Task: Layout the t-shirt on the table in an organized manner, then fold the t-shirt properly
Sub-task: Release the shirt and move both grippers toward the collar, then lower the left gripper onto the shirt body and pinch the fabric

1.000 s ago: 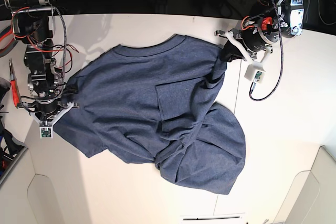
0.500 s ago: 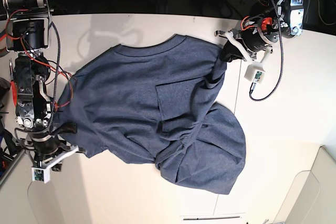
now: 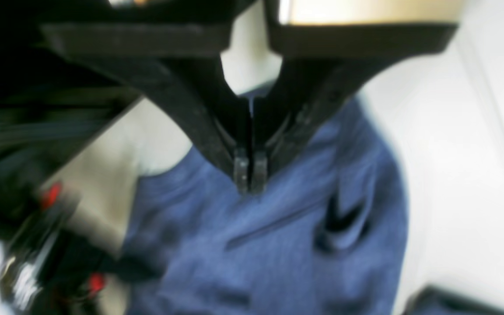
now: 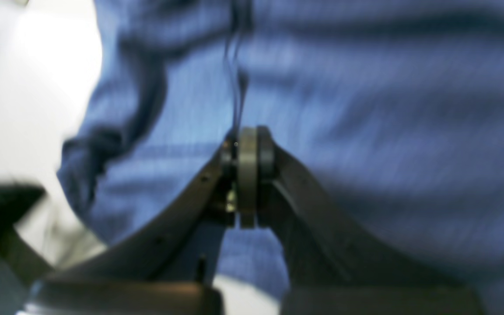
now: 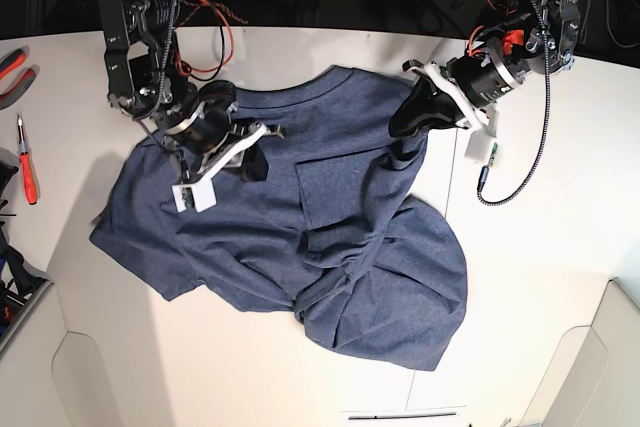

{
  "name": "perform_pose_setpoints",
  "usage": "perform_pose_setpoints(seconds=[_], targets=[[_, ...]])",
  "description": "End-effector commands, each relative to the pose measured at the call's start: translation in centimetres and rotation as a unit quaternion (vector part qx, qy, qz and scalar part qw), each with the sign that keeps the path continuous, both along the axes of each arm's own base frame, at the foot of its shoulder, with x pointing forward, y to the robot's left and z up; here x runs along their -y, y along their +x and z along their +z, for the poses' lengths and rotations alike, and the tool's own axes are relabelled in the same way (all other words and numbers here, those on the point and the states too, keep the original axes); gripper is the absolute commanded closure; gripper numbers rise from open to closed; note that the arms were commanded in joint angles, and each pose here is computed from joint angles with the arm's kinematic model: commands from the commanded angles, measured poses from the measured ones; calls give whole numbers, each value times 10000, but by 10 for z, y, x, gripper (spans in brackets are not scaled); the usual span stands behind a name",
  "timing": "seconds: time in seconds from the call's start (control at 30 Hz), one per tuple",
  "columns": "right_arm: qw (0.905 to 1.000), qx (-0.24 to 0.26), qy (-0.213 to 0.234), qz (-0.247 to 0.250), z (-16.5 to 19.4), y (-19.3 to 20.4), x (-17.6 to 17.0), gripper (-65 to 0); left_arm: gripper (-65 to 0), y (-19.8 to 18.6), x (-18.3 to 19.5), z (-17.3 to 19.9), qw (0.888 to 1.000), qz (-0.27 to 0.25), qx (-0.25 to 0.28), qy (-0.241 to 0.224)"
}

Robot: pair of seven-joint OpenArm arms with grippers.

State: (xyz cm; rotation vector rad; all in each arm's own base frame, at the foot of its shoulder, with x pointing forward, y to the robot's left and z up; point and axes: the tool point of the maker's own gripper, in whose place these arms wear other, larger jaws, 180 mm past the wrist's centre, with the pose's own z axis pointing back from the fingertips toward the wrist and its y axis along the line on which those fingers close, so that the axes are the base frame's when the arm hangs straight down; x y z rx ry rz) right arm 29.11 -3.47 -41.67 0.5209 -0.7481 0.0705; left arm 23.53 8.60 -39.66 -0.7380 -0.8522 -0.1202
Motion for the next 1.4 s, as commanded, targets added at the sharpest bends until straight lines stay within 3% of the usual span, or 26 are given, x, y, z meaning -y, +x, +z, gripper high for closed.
perform_pose_setpoints(seconds=[0.0,0.07,0.1,0.17,0.23,0.4,0.63,0.83,1.07,1.37], targets=[[9998,164,69,7,8,2,-2,0,0,9,2,18,9994,24,287,-186],[10000,-18,-47,66,-5,-14,-3,0,0,13,9,27,9988,4,406,-270],[9999,-101,-97,77,-11,-21,-2,0,-39,15,11,32,9985,-14,484,-259],[9994,-235,-226,103,-21,-33,1,0,-183,23,13,36,9981,-58,605,-141],[9987,-361,-338,126,-30,-42,3,0,-235,32,16,36,9971,-194,721,166],[9939,-833,-711,104,-62,-64,20,0,-234,49,44,39,9873,-891,1061,774],[9838,-1465,-1002,254,-93,-91,31,0,-234,45,97,29,9507,-2034,1543,1760],[9760,-1844,-1082,414,-100,-106,31,0,-234,52,109,3,9193,-2188,1737,2772],[9623,-2301,-1313,621,-107,-126,46,0,-234,80,85,-34,8923,-1947,1552,3767],[9505,-2479,-1757,645,-114,-146,89,0,-234,77,82,-39,8878,-2001,1501,3862]])
